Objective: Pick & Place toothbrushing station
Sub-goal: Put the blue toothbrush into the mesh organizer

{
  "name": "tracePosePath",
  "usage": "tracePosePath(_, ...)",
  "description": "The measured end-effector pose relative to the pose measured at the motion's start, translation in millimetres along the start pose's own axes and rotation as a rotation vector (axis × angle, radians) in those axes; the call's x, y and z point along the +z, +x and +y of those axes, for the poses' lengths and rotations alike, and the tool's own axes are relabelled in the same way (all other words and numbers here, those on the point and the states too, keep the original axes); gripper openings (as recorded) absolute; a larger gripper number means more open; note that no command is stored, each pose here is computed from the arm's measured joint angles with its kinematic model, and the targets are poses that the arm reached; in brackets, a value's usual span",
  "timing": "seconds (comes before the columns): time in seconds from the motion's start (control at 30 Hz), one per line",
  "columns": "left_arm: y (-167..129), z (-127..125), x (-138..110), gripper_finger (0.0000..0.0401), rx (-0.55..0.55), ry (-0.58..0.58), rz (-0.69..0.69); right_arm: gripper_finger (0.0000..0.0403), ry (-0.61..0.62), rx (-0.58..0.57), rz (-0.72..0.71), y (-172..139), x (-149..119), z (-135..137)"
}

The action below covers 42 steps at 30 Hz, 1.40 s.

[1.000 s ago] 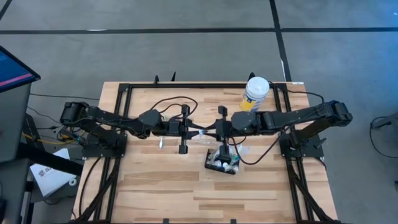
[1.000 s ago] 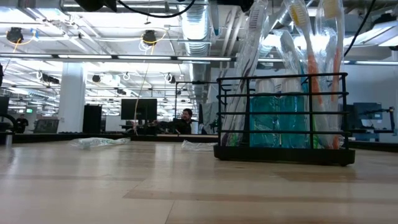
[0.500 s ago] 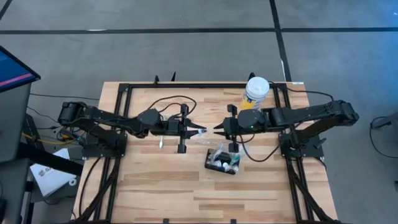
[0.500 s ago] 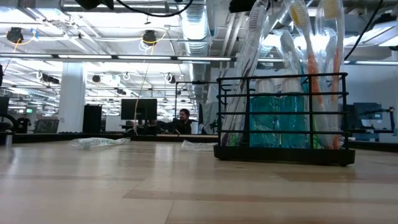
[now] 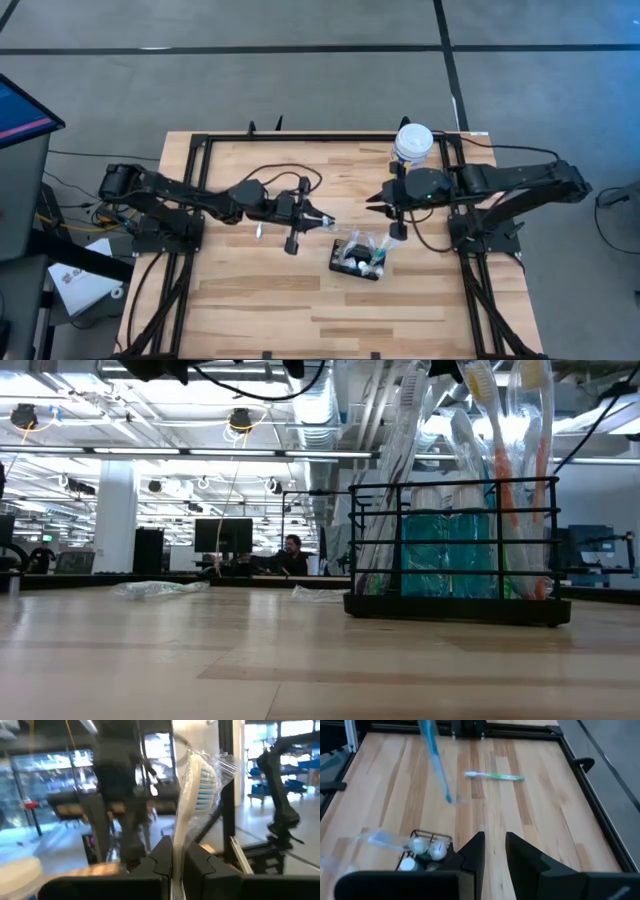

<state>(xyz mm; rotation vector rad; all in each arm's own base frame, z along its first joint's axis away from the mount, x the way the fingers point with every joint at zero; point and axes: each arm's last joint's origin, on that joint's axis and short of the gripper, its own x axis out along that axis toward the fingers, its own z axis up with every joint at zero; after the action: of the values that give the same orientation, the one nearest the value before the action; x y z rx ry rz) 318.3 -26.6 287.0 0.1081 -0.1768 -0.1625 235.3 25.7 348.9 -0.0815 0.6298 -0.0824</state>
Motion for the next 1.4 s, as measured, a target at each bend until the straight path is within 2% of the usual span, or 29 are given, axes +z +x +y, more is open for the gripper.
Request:
tracePosePath(0.27, 14, -12, -32, 0.0008, -0.035, -0.070, 0.047, 0.0068, 0.031, -0.001, 0.012, -17, -5, -4)
tracePosePath(0.47, 22, -21, -52, 0.0008, -0.057, -0.130, 0.046, 0.0068, 0.042, -0.002, 0.041, -18, -8, -4)
tracePosePath(0.7, 26, -31, -62, 0.0008, -0.079, -0.178, 0.046, 0.0068, 0.036, -0.004, 0.068, -15, -13, -4)
tracePosePath(1.4, 34, -42, -106, 0.0008, -0.096, -0.192, 0.105, 0.0068, 0.040, -0.005, 0.090, -15, -16, -3)
